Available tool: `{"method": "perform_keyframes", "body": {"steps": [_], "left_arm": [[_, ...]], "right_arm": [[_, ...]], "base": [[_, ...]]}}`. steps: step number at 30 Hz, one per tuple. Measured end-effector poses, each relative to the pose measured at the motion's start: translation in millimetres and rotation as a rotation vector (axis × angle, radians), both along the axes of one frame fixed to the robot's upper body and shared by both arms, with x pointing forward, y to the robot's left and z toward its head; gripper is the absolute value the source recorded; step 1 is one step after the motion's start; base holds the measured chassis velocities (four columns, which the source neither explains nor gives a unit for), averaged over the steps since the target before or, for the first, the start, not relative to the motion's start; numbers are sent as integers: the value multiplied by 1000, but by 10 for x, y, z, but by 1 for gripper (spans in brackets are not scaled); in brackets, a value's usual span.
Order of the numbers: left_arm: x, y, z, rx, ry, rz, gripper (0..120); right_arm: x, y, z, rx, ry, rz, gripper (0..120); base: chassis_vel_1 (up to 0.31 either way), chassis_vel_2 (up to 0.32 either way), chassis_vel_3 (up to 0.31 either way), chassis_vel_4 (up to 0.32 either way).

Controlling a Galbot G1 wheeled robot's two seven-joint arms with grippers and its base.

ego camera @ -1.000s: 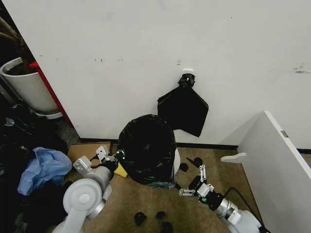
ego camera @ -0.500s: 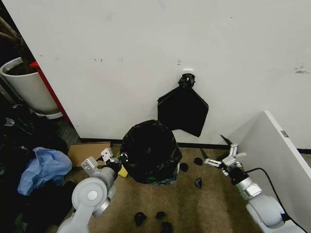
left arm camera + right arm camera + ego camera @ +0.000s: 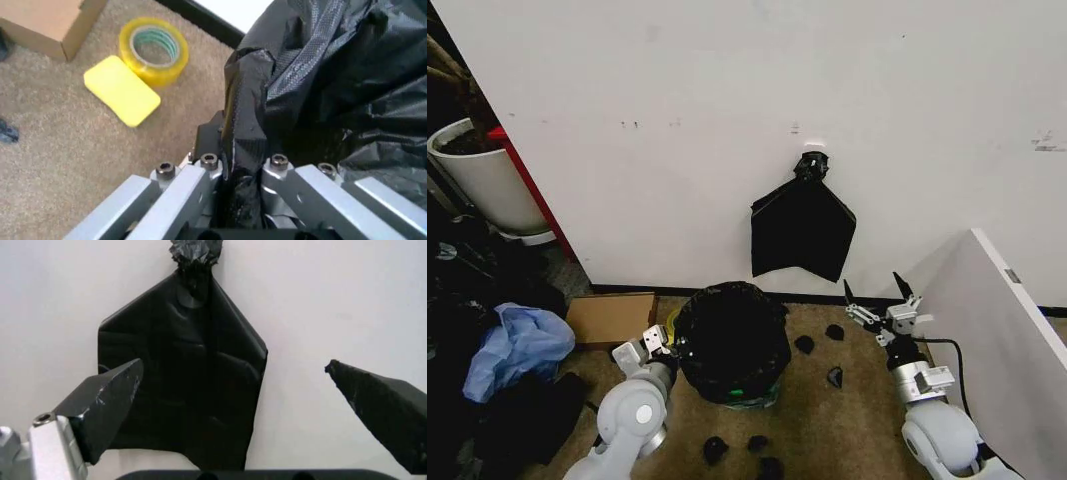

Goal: Place the garbage bag over the trash bin.

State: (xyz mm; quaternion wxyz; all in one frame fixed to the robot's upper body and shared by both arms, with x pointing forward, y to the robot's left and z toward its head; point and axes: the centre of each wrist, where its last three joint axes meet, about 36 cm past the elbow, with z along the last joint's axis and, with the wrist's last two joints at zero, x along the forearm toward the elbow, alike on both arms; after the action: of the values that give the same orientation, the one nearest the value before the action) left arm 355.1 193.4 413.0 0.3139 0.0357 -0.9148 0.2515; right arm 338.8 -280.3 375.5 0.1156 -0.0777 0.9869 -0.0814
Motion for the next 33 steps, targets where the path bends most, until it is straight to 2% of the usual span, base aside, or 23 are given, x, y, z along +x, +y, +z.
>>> {"method": "perform_keyframes", "body": {"steps": [6,8,11,12,15,17,19,24,26,29,33], "left_arm": [[-52,-128,-98,10,20,-34,3],[-101,-190,-160,21,35,-46,7],[-165,-257,-219,47,27,-60,19],[-165,-257,-219,47,27,-60,19],[-248,-288,-204,81,-19,-67,32],[-289,-266,-158,92,-38,-64,42],[-302,-251,-131,95,-44,-61,44],[-339,-187,-13,114,-61,-46,67],[-340,-178,-3,115,-64,-44,69],[-357,-149,104,109,-79,-40,84],[-399,-114,151,121,-60,-35,98]], "right_arm": [[21,-33,-18,-10,0,0,100],[11,-60,-49,-15,7,-4,100],[1,-78,-77,-18,13,-7,100],[1,-78,-77,-18,13,-7,100],[5,-78,-75,-21,12,-4,100],[6,-74,-71,-22,11,-1,100],[5,-71,-67,-22,9,0,100],[-22,-66,-50,-25,4,-1,100],[-23,-64,-50,-25,4,-1,100],[-28,-51,-53,-21,3,-1,100],[-27,-25,-47,-16,0,2,100]], "base": [[0,0,0,0],[0,0,0,0],[0,0,0,0],[0,0,0,0],[0,0,0,0],[0,0,0,0],[0,0,0,0],[0,0,0,0],[0,0,0,0],[0,0,0,0],[0,0,0,0]]}}
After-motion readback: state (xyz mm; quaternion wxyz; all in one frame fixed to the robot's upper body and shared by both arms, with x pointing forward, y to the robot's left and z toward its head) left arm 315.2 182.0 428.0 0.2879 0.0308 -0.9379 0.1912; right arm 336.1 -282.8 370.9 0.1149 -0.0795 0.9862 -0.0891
